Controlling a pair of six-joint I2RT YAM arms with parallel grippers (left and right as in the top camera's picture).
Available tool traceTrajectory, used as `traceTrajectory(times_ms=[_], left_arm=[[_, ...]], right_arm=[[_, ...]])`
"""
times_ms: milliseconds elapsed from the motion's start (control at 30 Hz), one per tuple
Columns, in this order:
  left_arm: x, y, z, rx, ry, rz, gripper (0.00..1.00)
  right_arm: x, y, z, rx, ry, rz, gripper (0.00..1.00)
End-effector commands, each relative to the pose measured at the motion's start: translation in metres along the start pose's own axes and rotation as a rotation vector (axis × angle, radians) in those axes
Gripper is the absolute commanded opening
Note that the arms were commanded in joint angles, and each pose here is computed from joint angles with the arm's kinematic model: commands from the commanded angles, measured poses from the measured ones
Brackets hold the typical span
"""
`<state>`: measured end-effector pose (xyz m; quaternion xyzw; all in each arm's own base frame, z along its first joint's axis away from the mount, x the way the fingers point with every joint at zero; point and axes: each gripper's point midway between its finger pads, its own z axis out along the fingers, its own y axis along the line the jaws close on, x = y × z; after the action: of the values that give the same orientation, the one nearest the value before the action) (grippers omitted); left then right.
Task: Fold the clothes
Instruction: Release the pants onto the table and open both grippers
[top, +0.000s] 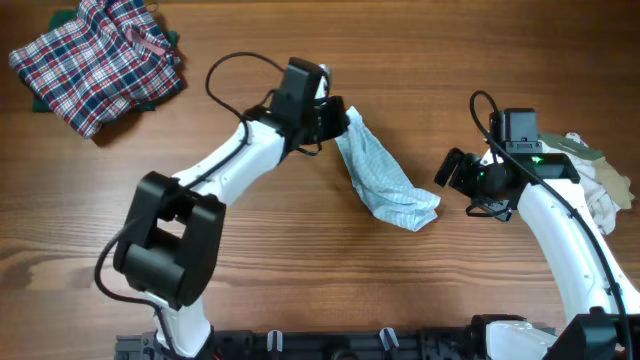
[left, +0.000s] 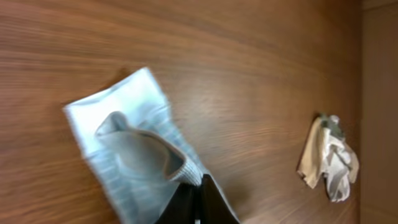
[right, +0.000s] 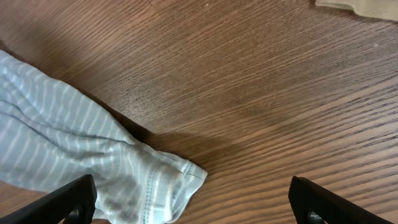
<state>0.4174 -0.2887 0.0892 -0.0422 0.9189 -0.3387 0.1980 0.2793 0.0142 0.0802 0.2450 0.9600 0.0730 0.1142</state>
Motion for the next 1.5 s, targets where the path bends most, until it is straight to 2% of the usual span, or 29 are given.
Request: traceTrajectory(times_ms=[0, 333, 467, 600, 633, 667, 700, 733, 867, 933, 1067, 1133, 1200, 1233, 1267, 1300, 1367, 1467], left_arm=[[-0.01, -0.012, -0.003, -0.013, -0.083, 0.027, 0.04], [-0.032, 0.019, -0.001, -0.18, -0.224, 0.024, 0.04], [-0.032, 0.026, 0.01, -0.19, -0.232, 0.023, 0.05], [-0.03, 0.033, 0.016, -0.206, -0.226, 0.025, 0.29], [-0.031, 0.033, 0.016, -0.21, -0.23, 0.024, 0.43], [-0.032, 0.034, 0.015, -0.212, -0.232, 0.024, 0.62], [-0.032, 0.034, 0.015, -0.212, -0.232, 0.024, 0.73], [-0.032, 0.034, 0.015, -0.212, -0.232, 0.024, 0.77], [-0.031, 0.035, 0.015, -0.214, -0.23, 0.024, 0.79], [-0.032, 0.034, 0.013, -0.216, -0.229, 0.038, 0.79], [-0.031, 0.033, 0.003, -0.237, -0.209, 0.121, 0.79], [-0.031, 0.035, -0.008, -0.253, -0.199, 0.11, 0.79], [-0.029, 0.042, -0.022, -0.283, -0.18, 0.094, 0.79], [-0.028, 0.045, -0.027, -0.295, -0.167, 0.101, 0.79], [-0.027, 0.05, -0.036, -0.315, -0.148, 0.104, 0.8], [-0.025, 0.059, -0.05, -0.347, -0.128, 0.094, 0.84], [-0.025, 0.07, -0.068, -0.381, -0.112, 0.06, 0.88], [-0.024, 0.09, -0.094, -0.435, -0.09, 0.002, 0.94]], right_arm=[[-0.007, 0.0, -0.003, 0.012, -0.016, -0.011, 1.0], [-0.001, 0.002, -0.003, -0.003, 0.011, -0.009, 1.0], [0.0, 0.001, -0.003, -0.002, 0.016, -0.008, 1.0], [0.002, 0.005, -0.003, -0.025, 0.029, -0.009, 1.0], [0.003, 0.006, -0.003, -0.032, 0.032, -0.01, 1.0], [0.003, 0.007, -0.003, -0.035, 0.034, -0.009, 1.0], [0.004, 0.007, -0.003, -0.037, 0.036, -0.01, 1.0], [0.004, 0.007, -0.003, -0.037, 0.038, -0.01, 1.0], [0.009, 0.022, -0.005, -0.125, 0.065, -0.085, 0.99], [0.011, 0.051, -0.011, -0.292, 0.071, -0.225, 0.93], [0.001, 0.078, -0.02, -0.436, 0.01, -0.337, 0.86], [-0.011, 0.09, -0.025, -0.485, -0.051, -0.365, 0.8], [-0.02, 0.105, -0.029, -0.518, -0.114, -0.407, 0.56], [-0.023, 0.114, -0.032, -0.53, -0.146, -0.434, 0.52], [-0.027, 0.12, -0.033, -0.515, -0.178, -0.459, 0.55], [-0.033, 0.126, -0.033, -0.458, -0.224, -0.488, 0.64], [-0.04, 0.137, -0.034, -0.404, -0.262, -0.528, 0.73], [-0.047, 0.162, -0.029, -0.379, -0.263, -0.586, 0.75]])
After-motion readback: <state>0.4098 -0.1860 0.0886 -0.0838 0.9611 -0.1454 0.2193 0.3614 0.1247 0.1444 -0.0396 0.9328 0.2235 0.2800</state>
